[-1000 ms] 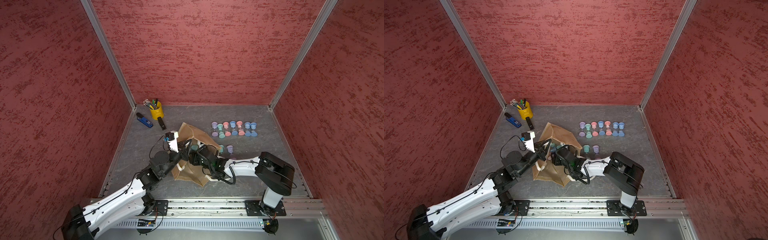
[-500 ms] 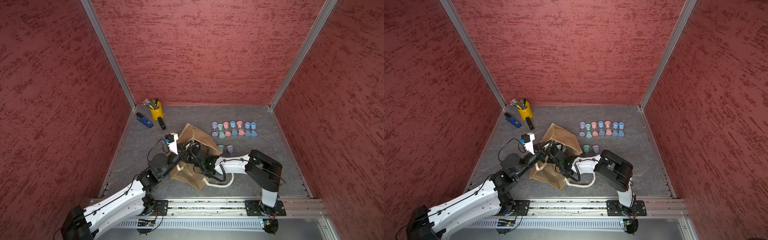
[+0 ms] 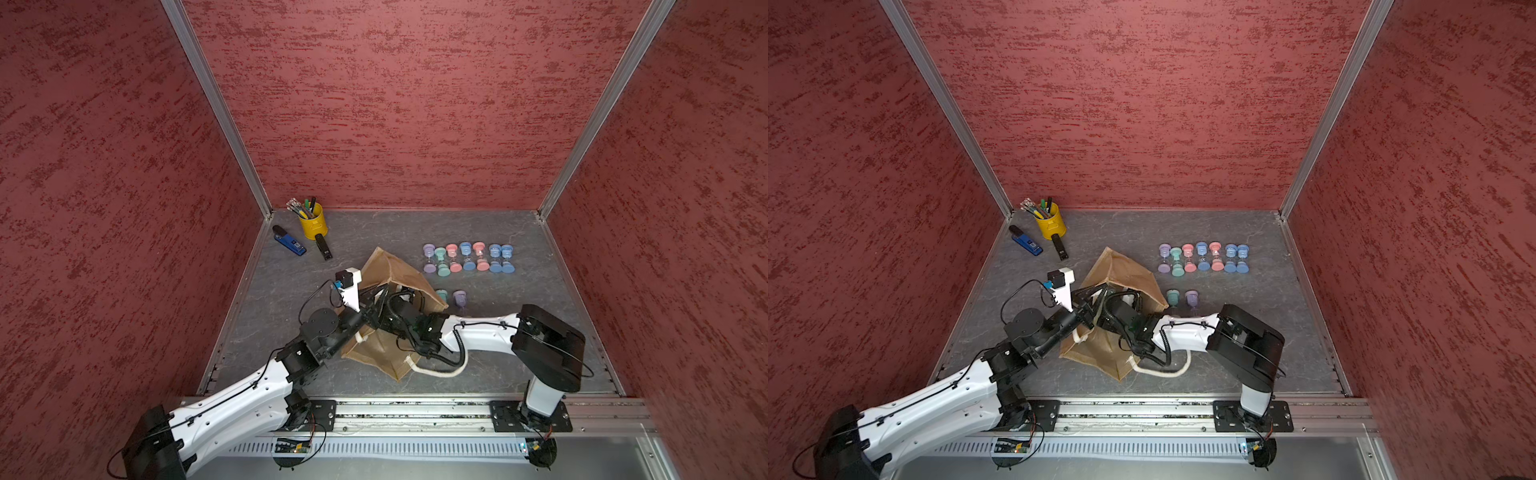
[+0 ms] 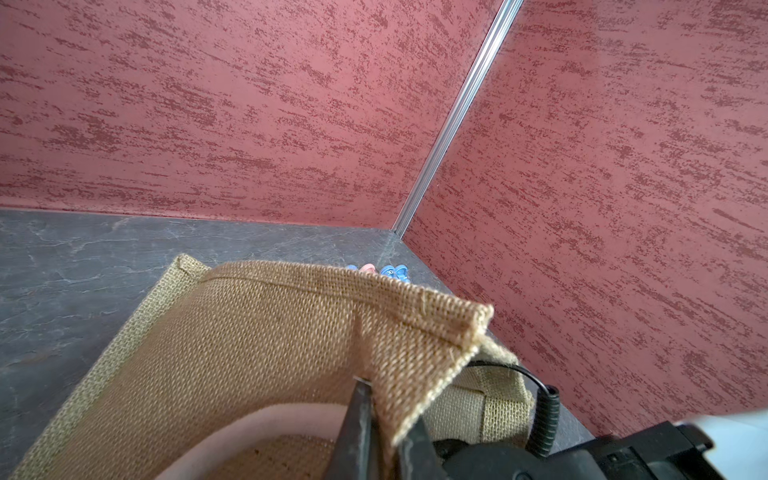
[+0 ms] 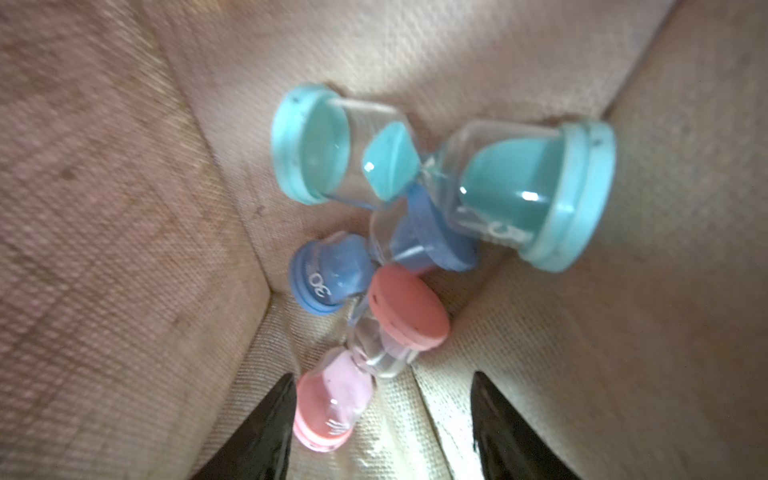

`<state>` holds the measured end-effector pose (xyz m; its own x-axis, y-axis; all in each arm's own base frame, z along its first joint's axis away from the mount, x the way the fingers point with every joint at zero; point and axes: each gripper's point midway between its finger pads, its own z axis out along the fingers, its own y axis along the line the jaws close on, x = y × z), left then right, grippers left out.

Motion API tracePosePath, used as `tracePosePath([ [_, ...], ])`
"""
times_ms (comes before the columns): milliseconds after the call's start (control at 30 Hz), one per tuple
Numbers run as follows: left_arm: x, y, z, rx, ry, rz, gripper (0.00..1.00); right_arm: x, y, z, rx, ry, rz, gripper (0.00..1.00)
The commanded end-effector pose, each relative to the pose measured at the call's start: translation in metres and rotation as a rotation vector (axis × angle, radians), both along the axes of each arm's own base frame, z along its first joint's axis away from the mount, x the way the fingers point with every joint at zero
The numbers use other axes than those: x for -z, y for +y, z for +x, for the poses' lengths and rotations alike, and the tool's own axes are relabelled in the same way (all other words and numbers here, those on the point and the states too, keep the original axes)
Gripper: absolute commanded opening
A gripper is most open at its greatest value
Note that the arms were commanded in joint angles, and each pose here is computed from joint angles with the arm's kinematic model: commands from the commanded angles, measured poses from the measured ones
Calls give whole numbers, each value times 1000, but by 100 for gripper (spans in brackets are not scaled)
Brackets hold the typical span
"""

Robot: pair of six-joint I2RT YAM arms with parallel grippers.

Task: 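Grasp a pink timer inside the bag with the right gripper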

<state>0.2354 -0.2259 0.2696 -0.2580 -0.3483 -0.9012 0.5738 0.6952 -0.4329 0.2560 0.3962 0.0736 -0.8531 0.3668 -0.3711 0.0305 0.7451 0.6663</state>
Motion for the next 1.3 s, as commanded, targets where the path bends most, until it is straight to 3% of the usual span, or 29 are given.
tracePosePath([
  [0,-15,-3,0,4,-37,-47,0,11,10,-2,46,125,55,67],
  [133,-20,-8,-1,23,-36,-86,0,24,32,3,44,203,166,66],
  [300,-19,-11,-6,47,-15,-112,0,29,41,19,79,209,255,66],
  [500,-23,-11,-12,70,-5,-156,0,68,44,33,109,254,211,64],
  [567,-28,-11,-15,85,-14,-177,0,74,47,38,92,222,202,59],
  [700,-42,-12,-23,127,-48,-196,0,53,57,49,11,37,281,47],
  [767,-46,-12,-27,145,-62,-197,0,41,62,50,-24,-21,306,49],
  [900,-48,-11,-30,154,-69,-193,0,28,70,52,-57,-68,321,64],
  [967,-51,-10,-31,156,-75,-203,0,35,68,53,-41,-51,307,66],
  [1067,-55,-8,-33,159,-80,-225,0,23,67,52,-45,-114,405,66],
  [1133,-58,-6,-32,153,-85,-229,0,3,72,51,-101,-218,468,60],
  [1267,-58,0,-29,120,-94,-206,0,0,74,52,-157,-276,366,46],
])
